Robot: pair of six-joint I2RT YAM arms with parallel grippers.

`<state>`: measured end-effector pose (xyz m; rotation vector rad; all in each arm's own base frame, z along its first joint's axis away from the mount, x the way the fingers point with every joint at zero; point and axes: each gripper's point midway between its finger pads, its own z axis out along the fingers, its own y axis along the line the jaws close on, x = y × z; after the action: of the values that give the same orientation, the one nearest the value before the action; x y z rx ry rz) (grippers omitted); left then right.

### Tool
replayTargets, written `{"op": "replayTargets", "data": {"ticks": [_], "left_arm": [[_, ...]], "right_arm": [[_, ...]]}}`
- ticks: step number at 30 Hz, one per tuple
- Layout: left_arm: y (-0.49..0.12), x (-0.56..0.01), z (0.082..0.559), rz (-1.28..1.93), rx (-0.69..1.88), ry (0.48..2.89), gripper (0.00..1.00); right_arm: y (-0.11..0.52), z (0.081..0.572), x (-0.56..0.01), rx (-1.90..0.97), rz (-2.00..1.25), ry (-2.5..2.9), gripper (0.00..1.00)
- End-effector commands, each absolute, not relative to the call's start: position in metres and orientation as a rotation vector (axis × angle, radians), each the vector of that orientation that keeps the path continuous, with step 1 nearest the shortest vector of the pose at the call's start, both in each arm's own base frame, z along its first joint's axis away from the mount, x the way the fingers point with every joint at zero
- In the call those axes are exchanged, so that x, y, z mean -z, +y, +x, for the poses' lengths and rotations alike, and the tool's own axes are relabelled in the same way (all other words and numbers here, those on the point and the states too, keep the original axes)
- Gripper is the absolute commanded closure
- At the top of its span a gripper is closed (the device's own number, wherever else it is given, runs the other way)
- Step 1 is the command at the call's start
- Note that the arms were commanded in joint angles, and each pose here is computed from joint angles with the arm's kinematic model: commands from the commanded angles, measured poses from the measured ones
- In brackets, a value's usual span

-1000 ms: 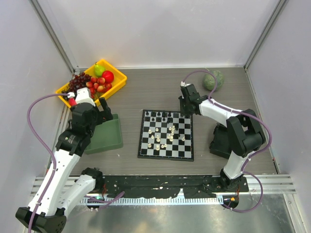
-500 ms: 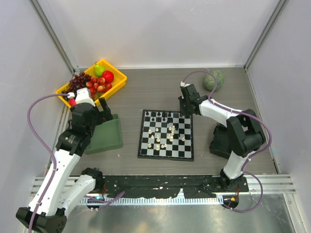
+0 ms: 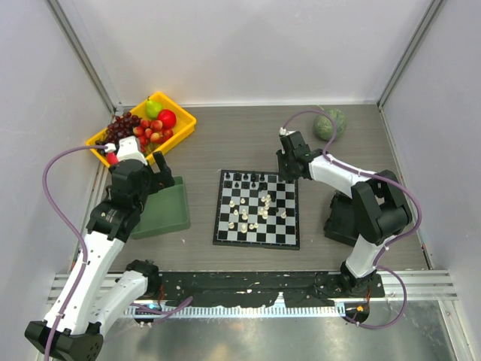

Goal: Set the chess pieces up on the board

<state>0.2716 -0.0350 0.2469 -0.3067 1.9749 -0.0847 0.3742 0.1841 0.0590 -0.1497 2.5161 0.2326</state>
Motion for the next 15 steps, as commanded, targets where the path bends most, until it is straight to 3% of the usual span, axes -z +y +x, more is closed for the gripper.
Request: {"op": "replayTargets", "data": {"ticks": [1,9,15], "left_arm": [[-0.034,-0.257,0.275,-0.304,0.098,1.932,0.01],[-0.035,-0.255,0.275,-0.305,0.1,1.936,0.01],[-0.036,-0.254,0.276,-0.301,0.107,1.939,0.0]], "right_arm": [[0.187,0.381,-0.082,-0.259,-0.145,2.456,0.74],[0.194,0.383,-0.114,-0.303,-0.177,2.392,0.57],[0.208,0.371,-0.127,-0.336,-0.212,2.365,0.53]]}}
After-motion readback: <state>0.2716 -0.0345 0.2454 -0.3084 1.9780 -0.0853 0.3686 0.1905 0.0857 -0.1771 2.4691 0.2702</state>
